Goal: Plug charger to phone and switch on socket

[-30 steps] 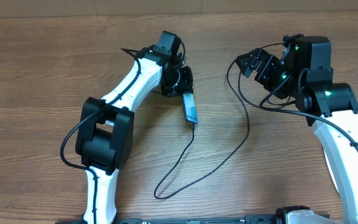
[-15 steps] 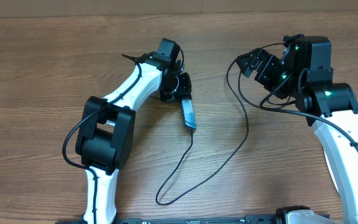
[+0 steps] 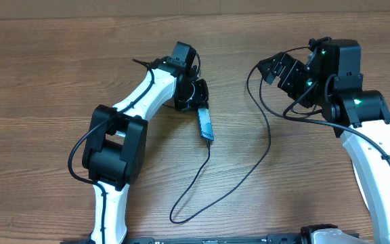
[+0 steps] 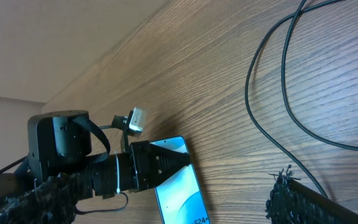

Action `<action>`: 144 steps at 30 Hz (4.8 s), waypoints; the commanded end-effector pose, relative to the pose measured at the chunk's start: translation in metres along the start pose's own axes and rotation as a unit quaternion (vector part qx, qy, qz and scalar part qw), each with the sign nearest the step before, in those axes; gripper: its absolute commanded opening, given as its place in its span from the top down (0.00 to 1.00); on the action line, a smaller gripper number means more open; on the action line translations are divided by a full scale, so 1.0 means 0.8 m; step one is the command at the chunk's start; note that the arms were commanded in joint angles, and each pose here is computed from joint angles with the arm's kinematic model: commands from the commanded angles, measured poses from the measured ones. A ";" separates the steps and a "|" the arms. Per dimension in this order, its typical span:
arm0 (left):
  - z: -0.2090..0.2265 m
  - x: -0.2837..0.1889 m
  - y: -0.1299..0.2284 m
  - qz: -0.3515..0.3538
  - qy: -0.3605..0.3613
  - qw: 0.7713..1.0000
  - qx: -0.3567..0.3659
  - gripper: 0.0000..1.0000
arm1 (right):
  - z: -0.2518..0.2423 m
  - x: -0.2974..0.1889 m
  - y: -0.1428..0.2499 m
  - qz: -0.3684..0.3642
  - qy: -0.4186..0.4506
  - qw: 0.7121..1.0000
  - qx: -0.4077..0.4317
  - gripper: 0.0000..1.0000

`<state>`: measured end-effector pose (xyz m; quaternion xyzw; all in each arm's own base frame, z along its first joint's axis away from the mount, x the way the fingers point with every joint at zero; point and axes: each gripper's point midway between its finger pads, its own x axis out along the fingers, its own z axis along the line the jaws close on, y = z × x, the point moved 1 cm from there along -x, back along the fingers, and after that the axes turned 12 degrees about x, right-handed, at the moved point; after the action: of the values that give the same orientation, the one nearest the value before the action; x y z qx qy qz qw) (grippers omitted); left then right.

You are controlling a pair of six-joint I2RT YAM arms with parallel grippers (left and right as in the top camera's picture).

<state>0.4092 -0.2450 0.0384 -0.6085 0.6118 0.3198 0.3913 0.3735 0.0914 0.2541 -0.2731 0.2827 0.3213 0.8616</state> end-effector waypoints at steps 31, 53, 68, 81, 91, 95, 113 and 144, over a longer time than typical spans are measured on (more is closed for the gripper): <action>0.016 0.022 0.025 0.026 -0.001 0.999 -0.018 0.93 | 0.005 -0.009 -0.006 -0.014 -0.003 1.000 -0.007 0.00; 0.016 0.022 0.027 0.028 -0.002 0.999 -0.019 0.85 | 0.003 -0.009 -0.004 -0.011 0.000 1.000 -0.006 0.00; 0.017 0.022 0.028 0.030 -0.003 0.999 -0.021 0.84 | 0.003 -0.009 -0.004 -0.011 0.000 1.000 -0.005 0.00; 0.018 0.022 0.031 0.036 -0.005 0.999 -0.024 0.80 | 0.003 -0.009 -0.004 -0.011 -0.001 1.000 -0.006 0.00; 0.019 0.022 0.033 0.038 -0.007 0.999 -0.025 0.75 | 0.003 -0.009 -0.004 -0.011 0.000 1.000 -0.006 0.00; 0.019 0.022 0.033 0.038 -0.007 0.999 -0.025 0.70 | 0.003 -0.009 -0.004 -0.011 0.000 1.000 -0.005 0.00; 0.019 0.022 0.034 0.039 -0.007 0.999 -0.025 0.56 | 0.003 -0.009 -0.004 -0.011 0.000 1.000 -0.006 0.00; 0.043 0.013 0.035 0.046 -0.027 0.998 -0.031 0.28 | 0.002 -0.009 -0.004 -0.010 0.001 1.000 -0.005 0.00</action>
<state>0.3841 -0.2374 0.0242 -0.5952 0.6310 0.3505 0.3531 0.3710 0.0911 0.2516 -0.2713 0.2898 0.3228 0.8592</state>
